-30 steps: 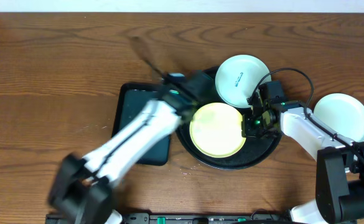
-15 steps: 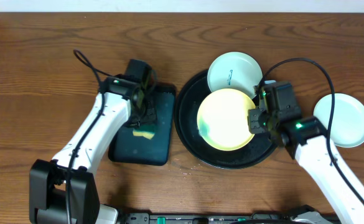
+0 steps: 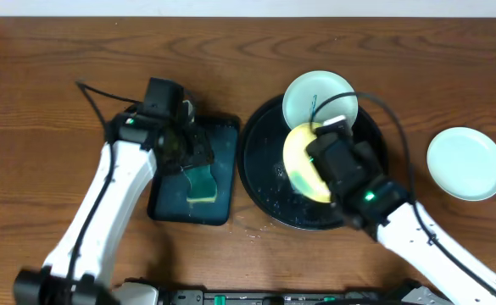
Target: Clean dirty plates on tray and stack at the side
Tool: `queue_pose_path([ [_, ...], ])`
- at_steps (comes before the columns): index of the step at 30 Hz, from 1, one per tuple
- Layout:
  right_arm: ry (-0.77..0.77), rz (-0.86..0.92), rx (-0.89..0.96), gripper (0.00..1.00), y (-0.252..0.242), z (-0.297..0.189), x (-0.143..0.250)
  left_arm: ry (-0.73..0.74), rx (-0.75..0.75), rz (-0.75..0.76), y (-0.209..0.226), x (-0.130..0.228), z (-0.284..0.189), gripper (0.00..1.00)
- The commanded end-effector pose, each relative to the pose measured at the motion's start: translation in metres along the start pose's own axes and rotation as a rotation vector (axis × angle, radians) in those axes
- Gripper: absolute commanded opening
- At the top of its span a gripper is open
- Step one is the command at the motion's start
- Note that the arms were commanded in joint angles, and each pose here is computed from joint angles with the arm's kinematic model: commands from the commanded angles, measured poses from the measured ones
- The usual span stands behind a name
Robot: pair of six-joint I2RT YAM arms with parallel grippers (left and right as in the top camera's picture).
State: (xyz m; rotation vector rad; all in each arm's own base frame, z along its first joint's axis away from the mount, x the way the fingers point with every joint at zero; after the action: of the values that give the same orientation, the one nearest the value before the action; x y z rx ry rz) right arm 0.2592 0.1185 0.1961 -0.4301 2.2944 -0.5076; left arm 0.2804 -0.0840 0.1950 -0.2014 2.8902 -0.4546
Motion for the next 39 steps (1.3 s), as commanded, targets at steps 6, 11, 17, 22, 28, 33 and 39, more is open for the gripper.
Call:
queue_pose_path([
  [6, -0.184, -0.120, 0.254, 0.01, -0.006, -0.047, -0.034, -0.069, 0.046, 0.026, -0.006, 0.004, -0.024, 0.80],
  [11, -0.227, -0.187, 0.261, 0.01, 0.002, -0.060, -0.041, -0.069, 0.045, 0.026, -0.006, 0.004, -0.024, 0.81],
  [17, -0.231, -0.204, 0.258, 0.01, 0.003, -0.061, -0.041, -0.068, 0.046, 0.026, -0.006, 0.004, -0.024, 0.80],
  [22, -0.232, -0.203, 0.258, 0.01, 0.003, -0.061, -0.041, -0.069, 0.045, 0.026, -0.006, 0.004, -0.024, 0.81],
  [28, -0.232, -0.202, 0.257, 0.01, 0.003, -0.061, -0.041, -0.069, 0.045, 0.026, -0.006, 0.004, -0.024, 0.81],
  [33, -0.232, -0.202, 0.257, 0.01, 0.003, -0.061, -0.041, -0.068, 0.046, 0.026, -0.006, 0.004, -0.024, 0.81],
  [39, -0.232, -0.202, 0.258, 0.01, 0.003, -0.061, -0.041, -0.069, 0.045, 0.026, -0.006, 0.004, -0.024, 0.81],
])
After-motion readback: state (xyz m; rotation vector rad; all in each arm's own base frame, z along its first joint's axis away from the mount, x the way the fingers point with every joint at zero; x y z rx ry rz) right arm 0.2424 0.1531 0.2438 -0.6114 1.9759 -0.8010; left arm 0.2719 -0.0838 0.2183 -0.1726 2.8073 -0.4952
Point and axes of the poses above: each gripper's point midway between its finger pads, its own z axis out along the fingers, its own y axis along the line the jaws close on, x = y × z, the point moved 6 cm from there along -z, back along the fingers, and after that the axes turned 2 degrees about z, right-handed, at the moved point
